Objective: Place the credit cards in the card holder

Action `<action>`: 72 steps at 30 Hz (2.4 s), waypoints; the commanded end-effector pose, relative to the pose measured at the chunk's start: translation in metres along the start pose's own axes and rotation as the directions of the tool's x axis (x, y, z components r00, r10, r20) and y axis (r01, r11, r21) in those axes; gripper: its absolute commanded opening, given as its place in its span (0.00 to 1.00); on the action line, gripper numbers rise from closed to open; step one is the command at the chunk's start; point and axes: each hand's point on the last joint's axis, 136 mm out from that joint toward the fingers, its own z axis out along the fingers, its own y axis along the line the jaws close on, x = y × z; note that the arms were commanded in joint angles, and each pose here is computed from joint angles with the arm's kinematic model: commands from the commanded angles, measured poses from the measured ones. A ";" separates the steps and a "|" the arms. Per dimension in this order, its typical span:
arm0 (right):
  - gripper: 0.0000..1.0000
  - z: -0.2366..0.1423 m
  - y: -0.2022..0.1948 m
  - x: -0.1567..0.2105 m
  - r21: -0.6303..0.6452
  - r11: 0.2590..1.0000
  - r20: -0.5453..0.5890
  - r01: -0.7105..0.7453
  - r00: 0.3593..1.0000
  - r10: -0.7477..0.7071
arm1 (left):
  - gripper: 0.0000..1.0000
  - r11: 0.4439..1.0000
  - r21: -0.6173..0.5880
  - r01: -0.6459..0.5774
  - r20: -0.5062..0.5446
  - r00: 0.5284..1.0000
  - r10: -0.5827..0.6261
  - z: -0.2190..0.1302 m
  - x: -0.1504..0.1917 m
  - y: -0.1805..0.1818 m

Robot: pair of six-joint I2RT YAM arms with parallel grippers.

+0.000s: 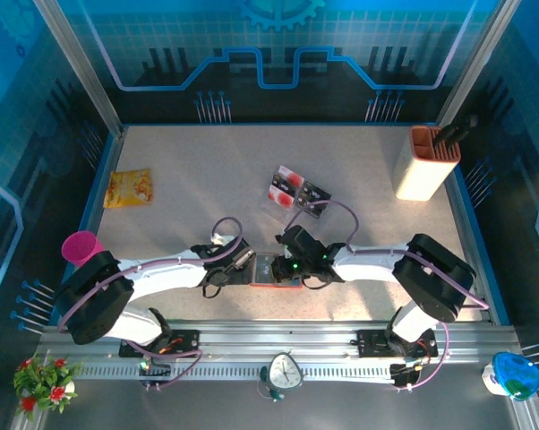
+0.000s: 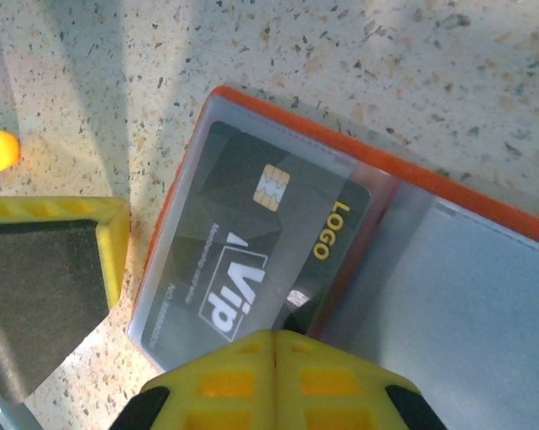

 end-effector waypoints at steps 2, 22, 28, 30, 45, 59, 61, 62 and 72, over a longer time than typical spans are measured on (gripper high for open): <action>0.02 0.008 0.008 0.000 0.008 0.999 -0.026 0.040 0.999 -0.040 | 0.99 0.999 -0.035 -0.025 -0.042 0.999 0.024 0.012 0.010 0.005; 0.01 -0.017 0.013 -0.010 0.032 0.998 0.017 0.053 0.998 -0.054 | 0.99 1.000 -0.020 -0.003 -0.010 1.000 0.003 0.002 0.007 0.010; 0.00 -0.017 0.005 -0.001 0.068 0.996 -0.014 0.059 0.998 -0.058 | 0.99 0.999 -0.031 -0.009 -0.005 1.000 0.009 0.000 0.005 0.013; 0.00 -0.014 0.004 0.003 0.072 0.996 -0.026 0.061 0.998 -0.059 | 0.99 0.999 -0.045 -0.009 -0.010 1.000 0.009 0.001 0.007 0.015; 0.00 0.010 0.008 0.016 0.106 0.988 -0.105 0.116 0.989 -0.104 | 0.99 0.997 -0.078 -0.030 -0.052 0.998 0.026 0.013 0.014 0.016; 0.00 0.000 0.018 0.006 0.091 0.987 -0.087 0.136 0.988 -0.128 | 0.99 0.998 -0.065 -0.018 -0.024 1.000 0.017 0.002 0.008 0.017; 0.00 -0.012 0.018 -0.002 0.086 0.989 -0.053 0.124 0.991 -0.119 | 0.99 0.998 -0.064 -0.013 -0.006 1.000 0.013 -0.006 0.003 0.018; 0.00 -0.018 0.019 -0.006 0.082 0.990 -0.034 0.119 0.993 -0.117 | 0.99 0.998 -0.062 -0.010 0.003 1.000 0.011 -0.009 0.001 0.019; 0.15 -0.077 -0.013 -0.033 0.064 0.998 0.137 0.021 0.990 -0.029 | 0.99 0.997 0.063 0.046 0.105 0.993 -0.052 -0.051 -0.029 0.004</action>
